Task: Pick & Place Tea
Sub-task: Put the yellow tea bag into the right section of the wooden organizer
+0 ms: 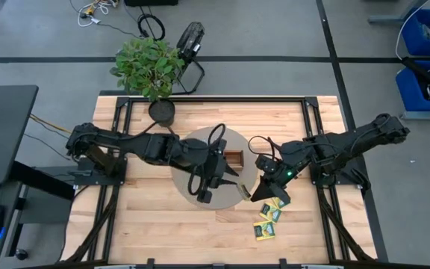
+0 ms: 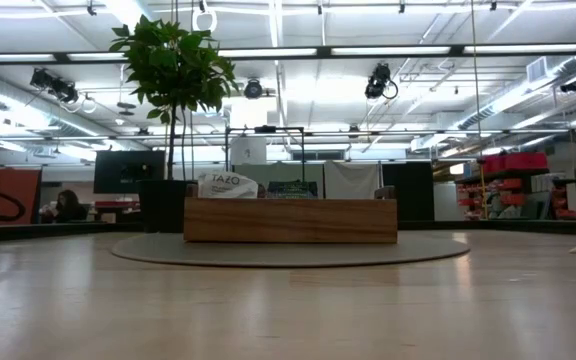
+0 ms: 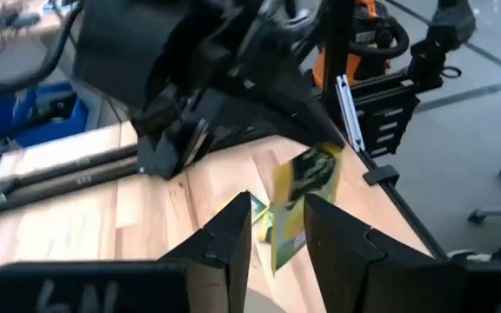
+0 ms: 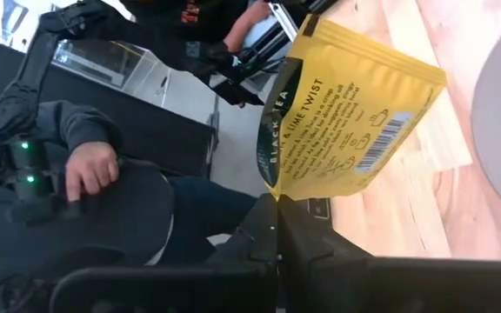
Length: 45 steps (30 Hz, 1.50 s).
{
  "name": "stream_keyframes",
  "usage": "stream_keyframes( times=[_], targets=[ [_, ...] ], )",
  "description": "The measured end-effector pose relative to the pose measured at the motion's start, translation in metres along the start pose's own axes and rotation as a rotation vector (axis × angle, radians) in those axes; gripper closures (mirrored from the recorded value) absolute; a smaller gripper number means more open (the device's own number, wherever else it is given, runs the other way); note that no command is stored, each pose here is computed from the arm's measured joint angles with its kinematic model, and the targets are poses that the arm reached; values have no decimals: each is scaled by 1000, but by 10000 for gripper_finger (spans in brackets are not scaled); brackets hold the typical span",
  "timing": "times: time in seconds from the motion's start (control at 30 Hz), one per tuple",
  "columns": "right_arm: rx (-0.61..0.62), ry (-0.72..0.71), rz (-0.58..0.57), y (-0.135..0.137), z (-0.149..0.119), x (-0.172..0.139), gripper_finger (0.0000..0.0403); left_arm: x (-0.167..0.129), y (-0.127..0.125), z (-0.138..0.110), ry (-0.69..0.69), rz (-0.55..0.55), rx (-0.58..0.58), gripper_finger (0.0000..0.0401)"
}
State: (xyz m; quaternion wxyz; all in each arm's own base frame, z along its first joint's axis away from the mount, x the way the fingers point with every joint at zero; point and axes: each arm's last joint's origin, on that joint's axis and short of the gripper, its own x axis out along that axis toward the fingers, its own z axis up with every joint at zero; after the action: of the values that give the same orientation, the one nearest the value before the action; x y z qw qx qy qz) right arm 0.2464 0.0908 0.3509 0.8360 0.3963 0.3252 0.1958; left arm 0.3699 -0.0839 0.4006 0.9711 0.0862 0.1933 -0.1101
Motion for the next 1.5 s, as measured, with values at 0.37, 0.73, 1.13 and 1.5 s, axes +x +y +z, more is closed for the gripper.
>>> stream_keyframes(
  times=[0.37, 0.73, 1.13, 1.5],
  targets=[
    [-7, -3, 3, 0, 0, 0, 403, 9, 11, -3, -26, -136, -71, 288],
    [-12, -14, 5, 1, 1, 0, 403, 27, 14, -11, -9, -156, -110, 288],
    [-7, -9, 11, 1, 1, 0, 403, 29, 20, -12, -17, -169, -123, 288],
    [-18, -14, 6, 1, 1, 0, 403, 29, 19, -12, -28, -239, -141, 294]
  ],
)
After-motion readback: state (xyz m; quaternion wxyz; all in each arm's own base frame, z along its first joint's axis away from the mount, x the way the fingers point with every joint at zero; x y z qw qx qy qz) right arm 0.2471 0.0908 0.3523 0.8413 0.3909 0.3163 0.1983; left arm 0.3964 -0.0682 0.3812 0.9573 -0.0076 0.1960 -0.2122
